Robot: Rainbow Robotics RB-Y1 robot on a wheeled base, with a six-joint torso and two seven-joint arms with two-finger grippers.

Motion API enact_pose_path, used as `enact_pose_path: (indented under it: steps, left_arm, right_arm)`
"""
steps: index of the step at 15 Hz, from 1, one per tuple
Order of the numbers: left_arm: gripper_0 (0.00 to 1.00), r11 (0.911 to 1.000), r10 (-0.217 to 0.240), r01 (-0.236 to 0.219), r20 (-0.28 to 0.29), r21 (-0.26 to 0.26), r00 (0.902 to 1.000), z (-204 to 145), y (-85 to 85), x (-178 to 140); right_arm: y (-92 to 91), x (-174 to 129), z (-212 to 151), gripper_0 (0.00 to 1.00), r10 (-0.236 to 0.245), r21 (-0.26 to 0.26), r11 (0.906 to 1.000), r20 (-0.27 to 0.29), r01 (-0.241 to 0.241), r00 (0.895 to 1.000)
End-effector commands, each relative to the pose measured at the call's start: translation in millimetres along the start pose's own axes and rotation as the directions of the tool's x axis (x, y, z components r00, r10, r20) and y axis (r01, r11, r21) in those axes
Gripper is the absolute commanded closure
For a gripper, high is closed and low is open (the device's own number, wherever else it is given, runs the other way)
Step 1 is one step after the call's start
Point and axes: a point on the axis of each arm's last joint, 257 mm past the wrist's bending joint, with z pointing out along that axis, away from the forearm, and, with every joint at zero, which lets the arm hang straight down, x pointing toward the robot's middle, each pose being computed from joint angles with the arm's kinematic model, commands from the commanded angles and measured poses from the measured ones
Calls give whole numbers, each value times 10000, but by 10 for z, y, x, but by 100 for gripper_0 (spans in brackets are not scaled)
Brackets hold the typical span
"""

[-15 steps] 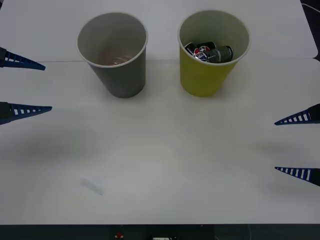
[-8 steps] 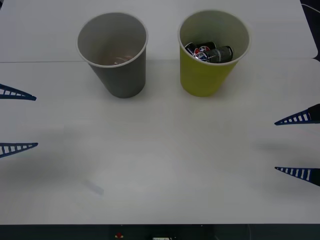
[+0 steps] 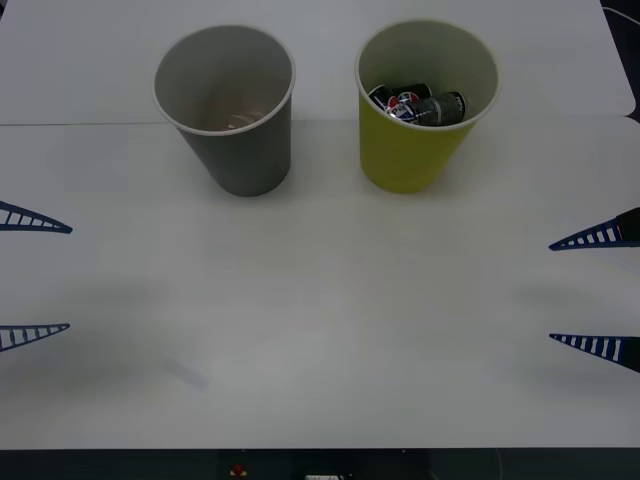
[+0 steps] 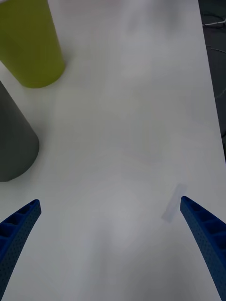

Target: Put the can into the green bin and the plastic bottle into the gray bin

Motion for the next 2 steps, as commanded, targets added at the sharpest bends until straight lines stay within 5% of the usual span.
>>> enact_pose_path:
  steps: [1, 2]
  left_arm:
    - [0, 10000, -7, 7, -37, -29, 10000, -7, 9, 14]
    - [0, 10000, -20, 20, -44, -67, 10000, -9, 18, 19]
  right_arm:
    - [0, 0, 0, 0, 0, 0, 10000, 0, 0, 10000]
    - [0, 0, 0, 0, 0, 0, 10000, 0, 0, 10000]
